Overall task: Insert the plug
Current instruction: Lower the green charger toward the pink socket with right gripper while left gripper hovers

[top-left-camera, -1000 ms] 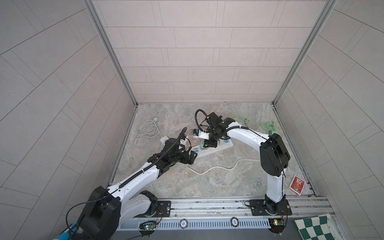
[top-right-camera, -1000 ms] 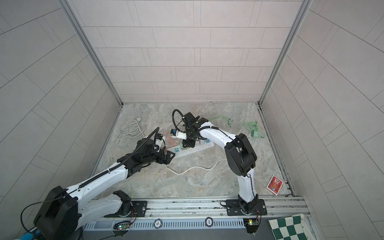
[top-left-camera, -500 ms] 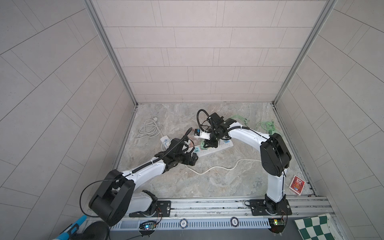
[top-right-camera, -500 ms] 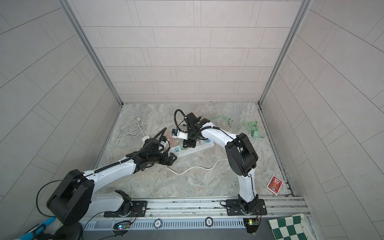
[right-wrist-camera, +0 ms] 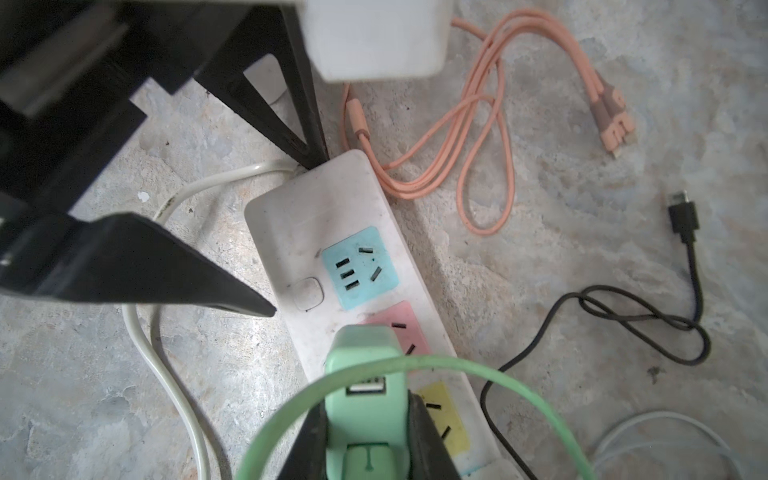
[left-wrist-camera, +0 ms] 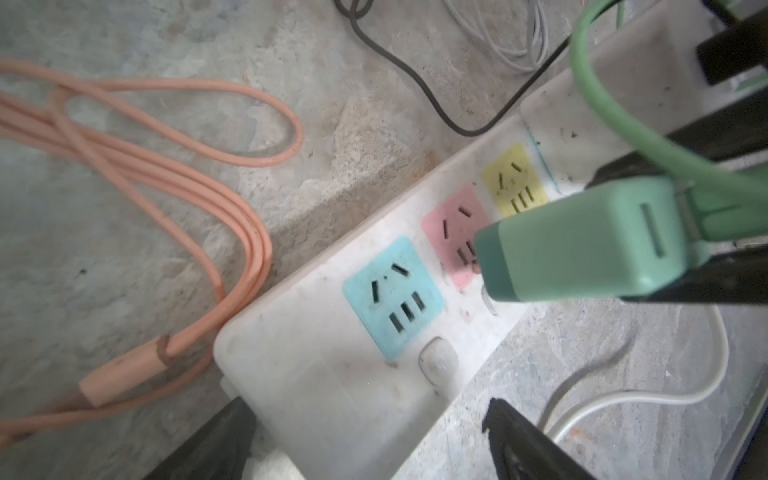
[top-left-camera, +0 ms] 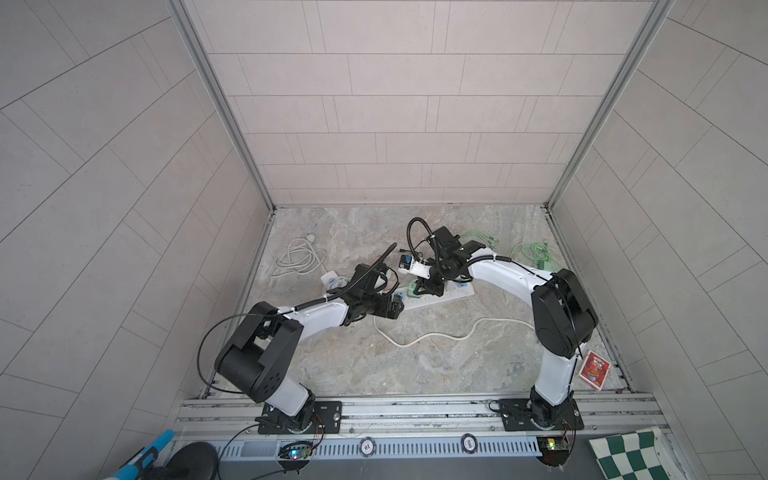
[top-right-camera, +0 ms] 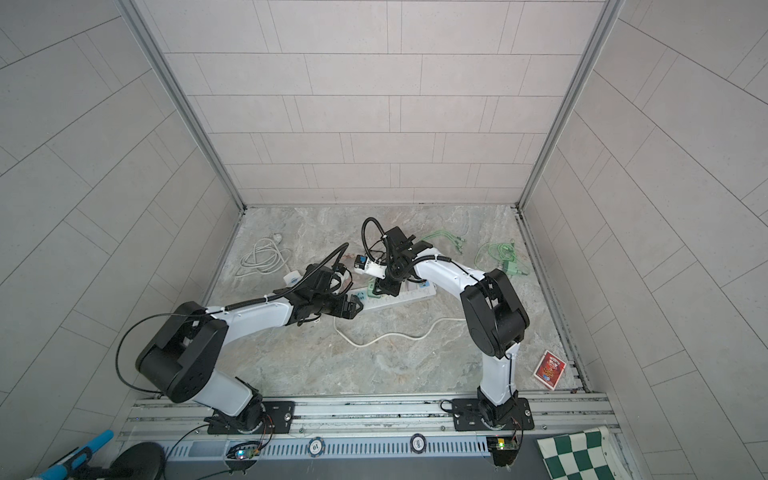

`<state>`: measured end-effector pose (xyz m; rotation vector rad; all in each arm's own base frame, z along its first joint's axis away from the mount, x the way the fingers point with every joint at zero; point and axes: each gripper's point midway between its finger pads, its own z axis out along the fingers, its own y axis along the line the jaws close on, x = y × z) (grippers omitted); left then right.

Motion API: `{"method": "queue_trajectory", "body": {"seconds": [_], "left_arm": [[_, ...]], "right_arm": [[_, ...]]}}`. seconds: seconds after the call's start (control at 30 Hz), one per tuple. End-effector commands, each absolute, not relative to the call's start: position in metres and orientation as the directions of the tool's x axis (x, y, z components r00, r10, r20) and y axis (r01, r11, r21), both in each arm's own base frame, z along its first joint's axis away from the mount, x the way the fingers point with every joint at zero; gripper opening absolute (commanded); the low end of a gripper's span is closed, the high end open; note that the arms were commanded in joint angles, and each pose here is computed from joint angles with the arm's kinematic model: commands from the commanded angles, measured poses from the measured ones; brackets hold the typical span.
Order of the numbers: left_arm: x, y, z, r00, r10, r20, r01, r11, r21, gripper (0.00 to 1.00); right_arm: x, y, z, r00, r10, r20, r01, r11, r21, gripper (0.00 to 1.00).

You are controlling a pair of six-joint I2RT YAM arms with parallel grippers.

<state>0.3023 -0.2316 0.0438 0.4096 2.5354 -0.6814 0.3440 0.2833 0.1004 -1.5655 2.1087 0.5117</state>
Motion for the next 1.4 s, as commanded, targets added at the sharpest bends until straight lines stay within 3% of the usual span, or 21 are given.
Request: {"method": "queue_trajectory", "body": {"seconds": [0.0,0.47,0.9,1.37], "left_arm": [[0.313,-0.256,0.051,-0.815,0.183,-0.55,0.466,0.772,-0.433,0.92],[0.344,-0.284,0.051,-0.782,0.234,-0.578,0.536,0.727,-0.43,0.89],[0.348,-0.269,0.048,-0.798,0.231,-0.557,0.508,0.755,-0.414,0.9],[0.346,-0.261,0.051,-0.806,0.213,-0.552,0.497,0.75,-0.436,0.9]], "right_arm": [[0.34,0.279,0.096,-0.271,-0.781,-0.563,-0.953,0.302,0.04,0.0],[0.366,0.256,0.1,-0.318,-0.773,-0.549,-0.923,0.384,-0.004,0.0],[0.361,0.23,0.101,-0.373,-0.757,-0.536,-0.888,0.458,-0.029,0.0],[0.363,0.229,0.098,-0.375,-0.757,-0.535,-0.889,0.457,-0.023,0.0]]}}
